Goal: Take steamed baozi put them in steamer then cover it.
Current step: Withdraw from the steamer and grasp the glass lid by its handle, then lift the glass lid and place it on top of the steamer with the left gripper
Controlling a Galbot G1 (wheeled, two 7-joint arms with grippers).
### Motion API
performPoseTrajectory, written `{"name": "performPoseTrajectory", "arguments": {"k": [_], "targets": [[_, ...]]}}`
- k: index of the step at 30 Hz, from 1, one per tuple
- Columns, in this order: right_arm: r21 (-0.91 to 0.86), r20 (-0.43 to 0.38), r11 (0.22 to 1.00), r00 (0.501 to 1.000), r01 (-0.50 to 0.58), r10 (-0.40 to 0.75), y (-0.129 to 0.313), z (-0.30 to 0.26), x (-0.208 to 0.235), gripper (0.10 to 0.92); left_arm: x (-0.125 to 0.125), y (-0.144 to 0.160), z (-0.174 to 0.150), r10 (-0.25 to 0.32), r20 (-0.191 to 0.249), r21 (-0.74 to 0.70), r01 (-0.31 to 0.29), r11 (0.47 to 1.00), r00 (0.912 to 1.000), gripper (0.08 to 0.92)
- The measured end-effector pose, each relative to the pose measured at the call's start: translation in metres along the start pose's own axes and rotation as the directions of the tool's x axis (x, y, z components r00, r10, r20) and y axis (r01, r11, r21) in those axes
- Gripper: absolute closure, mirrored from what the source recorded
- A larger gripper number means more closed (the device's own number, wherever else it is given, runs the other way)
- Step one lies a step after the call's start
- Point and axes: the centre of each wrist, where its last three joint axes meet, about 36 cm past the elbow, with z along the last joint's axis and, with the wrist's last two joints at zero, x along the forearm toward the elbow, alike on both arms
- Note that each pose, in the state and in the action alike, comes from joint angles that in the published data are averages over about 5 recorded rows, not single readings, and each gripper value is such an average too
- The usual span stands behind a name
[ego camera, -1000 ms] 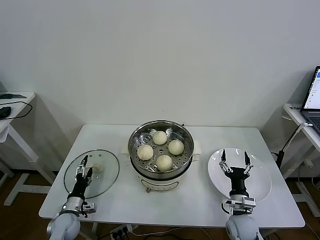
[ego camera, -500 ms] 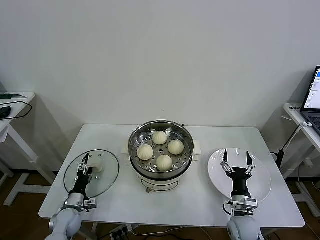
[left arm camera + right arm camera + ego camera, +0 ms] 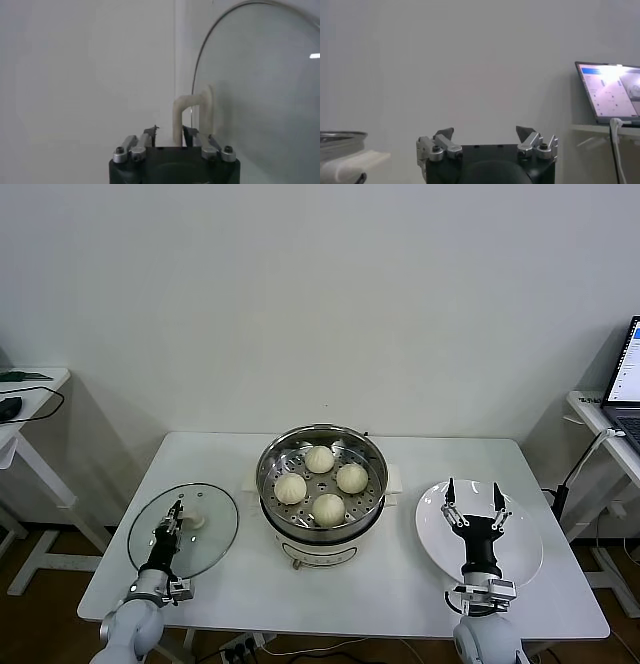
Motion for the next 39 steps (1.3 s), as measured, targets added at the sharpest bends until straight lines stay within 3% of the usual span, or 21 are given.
{"name": "performPoseTrajectory", "arguments": {"k": [5, 14, 24, 29, 35, 39], "targets": [[0.002, 0.003, 1.000, 1.000, 0.002, -0.002, 0.000, -0.001, 0.001, 0.200, -0.001, -0.002, 0.000, 0.005, 0.002, 0.010, -0.005, 1.000, 1.0000, 0.799], [0.008, 0.009, 1.000, 1.000, 0.013, -0.013, 0.004, 0.000, 0.004, 0.200, 0.002, 0.006, 0.006, -0.012, 0.020, 0.048, 0.011, 0.999, 0.9997, 0.807], [0.008, 0.024, 1.000, 0.999, 0.024, -0.024, 0.004, -0.002, 0.003, 0.200, 0.013, 0.072, 0.023, -0.118, 0.012, 0.087, 0.116, 0.989, 0.9930, 0.807], [0.007, 0.032, 1.000, 0.999, 0.023, -0.023, 0.003, -0.005, 0.002, 0.200, 0.026, 0.120, 0.016, -0.199, 0.024, 0.094, 0.196, 0.976, 0.9798, 0.807], [0.003, 0.032, 1.000, 0.999, 0.022, -0.022, 0.002, -0.008, 0.004, 0.200, 0.042, 0.181, -0.024, -0.309, 0.056, 0.122, 0.301, 0.946, 0.9493, 0.807], [0.004, 0.021, 1.000, 1.000, 0.023, -0.023, -0.001, -0.009, 0.007, 0.200, 0.052, 0.208, -0.064, -0.351, 0.077, 0.166, 0.335, 0.927, 0.9332, 0.807]]}}
